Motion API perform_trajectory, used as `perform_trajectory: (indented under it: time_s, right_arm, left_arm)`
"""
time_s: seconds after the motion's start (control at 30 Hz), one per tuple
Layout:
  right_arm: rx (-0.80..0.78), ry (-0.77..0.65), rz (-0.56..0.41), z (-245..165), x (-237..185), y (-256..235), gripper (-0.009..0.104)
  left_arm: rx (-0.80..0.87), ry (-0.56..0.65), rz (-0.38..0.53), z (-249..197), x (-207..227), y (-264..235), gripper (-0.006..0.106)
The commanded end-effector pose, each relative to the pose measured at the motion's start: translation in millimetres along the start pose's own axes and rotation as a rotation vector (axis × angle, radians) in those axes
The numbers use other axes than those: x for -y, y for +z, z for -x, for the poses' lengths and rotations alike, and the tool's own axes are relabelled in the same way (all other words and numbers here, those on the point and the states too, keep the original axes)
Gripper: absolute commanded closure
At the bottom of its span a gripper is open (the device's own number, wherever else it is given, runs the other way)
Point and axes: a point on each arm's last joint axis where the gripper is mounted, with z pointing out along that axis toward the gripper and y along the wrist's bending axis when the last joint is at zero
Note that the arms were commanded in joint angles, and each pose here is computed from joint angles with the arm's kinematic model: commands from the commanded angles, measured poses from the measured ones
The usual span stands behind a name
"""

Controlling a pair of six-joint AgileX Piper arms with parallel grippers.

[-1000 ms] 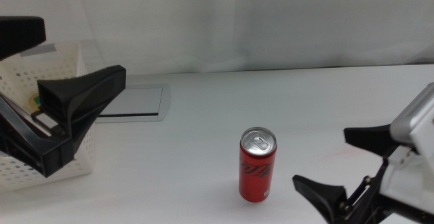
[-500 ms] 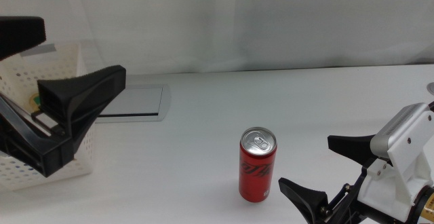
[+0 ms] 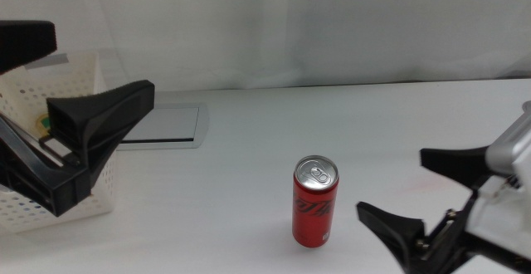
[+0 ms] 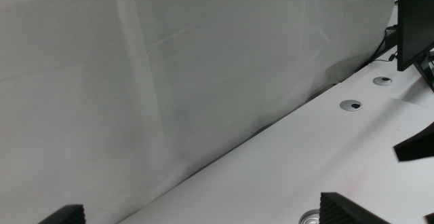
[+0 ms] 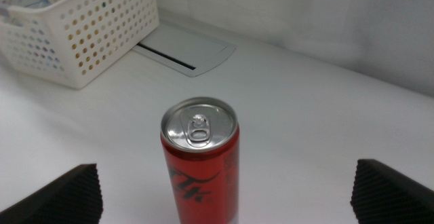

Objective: Use arms to grab the bottles and put them into the dustbin to the left of the table.

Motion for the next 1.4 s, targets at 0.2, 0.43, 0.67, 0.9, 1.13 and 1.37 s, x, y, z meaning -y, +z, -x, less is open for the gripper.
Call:
perform_trajectory:
  time_s: [0.2, 0.43, 0.67, 0.9, 1.13, 1.37]
  right_arm:
    - [-0.264, -0.121, -0.022, 18.9, 7.3, -50.6, -0.008]
    - [-0.284, -0.141, -0.099, 18.3, 13.5, -77.5, -0.008]
    - [-0.264, -0.141, -0.15, 19.3, 17.6, -84.8, -0.008]
    - [-0.276, -0.154, -0.17, 18.5, 19.6, -85.4, -0.008]
    - [-0.275, -0.177, -0.183, 18.9, 21.0, -85.5, -0.008]
    - [-0.275, -0.204, -0.198, 19.3, 22.6, -85.8, -0.008]
  left_arm:
    - [0.051, -0.008, -0.012, 3.8, 1.5, 0.4, 0.011]
    - [0.116, -0.083, -0.05, 9.9, 4.6, 0.2, 0.011]
    - [-0.036, -0.064, -0.055, -3.1, 7.3, 16.4, 0.011]
    - [-0.177, -0.021, -0.143, -17.1, 19.2, 46.8, 0.01]
    - [-0.335, 0.054, -0.191, -60.2, 33.7, 91.6, 0.01]
    - [-0.217, -0.044, -0.215, -112.1, 53.9, 98.2, 0.011]
